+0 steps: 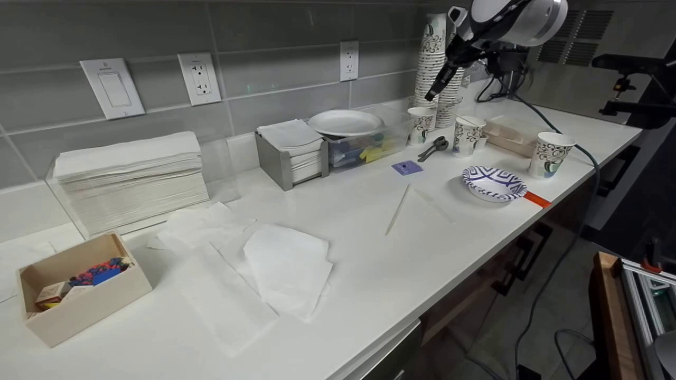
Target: Pick up the stick and put it in the cup
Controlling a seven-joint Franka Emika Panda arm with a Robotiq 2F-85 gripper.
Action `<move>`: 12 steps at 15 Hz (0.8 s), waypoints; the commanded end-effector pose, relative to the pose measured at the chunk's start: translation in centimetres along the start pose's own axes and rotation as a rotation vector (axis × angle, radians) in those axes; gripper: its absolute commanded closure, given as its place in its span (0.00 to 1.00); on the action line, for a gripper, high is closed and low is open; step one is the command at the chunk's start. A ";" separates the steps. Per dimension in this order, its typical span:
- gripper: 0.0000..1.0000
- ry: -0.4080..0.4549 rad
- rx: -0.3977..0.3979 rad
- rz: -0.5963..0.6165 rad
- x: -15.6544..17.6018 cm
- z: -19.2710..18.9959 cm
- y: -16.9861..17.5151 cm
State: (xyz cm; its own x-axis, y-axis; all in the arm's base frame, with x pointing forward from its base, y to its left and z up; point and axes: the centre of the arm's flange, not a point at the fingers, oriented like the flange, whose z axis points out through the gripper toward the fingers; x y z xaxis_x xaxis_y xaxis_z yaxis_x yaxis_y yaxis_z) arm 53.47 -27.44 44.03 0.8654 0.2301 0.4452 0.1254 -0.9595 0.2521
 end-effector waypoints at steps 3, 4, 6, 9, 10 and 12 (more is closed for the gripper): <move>0.98 0.051 0.040 0.093 1.0 -0.6 1.0; 0.98 0.065 0.034 0.115 1.1 -0.9 1.5; 0.98 0.085 0.030 0.158 1.3 -1.5 2.5; 0.98 0.116 -0.007 0.227 1.1 -1.8 4.5; 0.98 0.130 -0.017 0.255 1.0 -1.8 5.2; 0.98 0.149 -0.023 0.322 0.5 -1.8 6.8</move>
State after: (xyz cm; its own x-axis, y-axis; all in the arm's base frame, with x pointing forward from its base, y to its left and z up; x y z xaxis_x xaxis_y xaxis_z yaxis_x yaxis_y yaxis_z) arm 53.28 -31.35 47.73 0.8066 0.0236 0.5906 -0.0736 -0.9874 0.1399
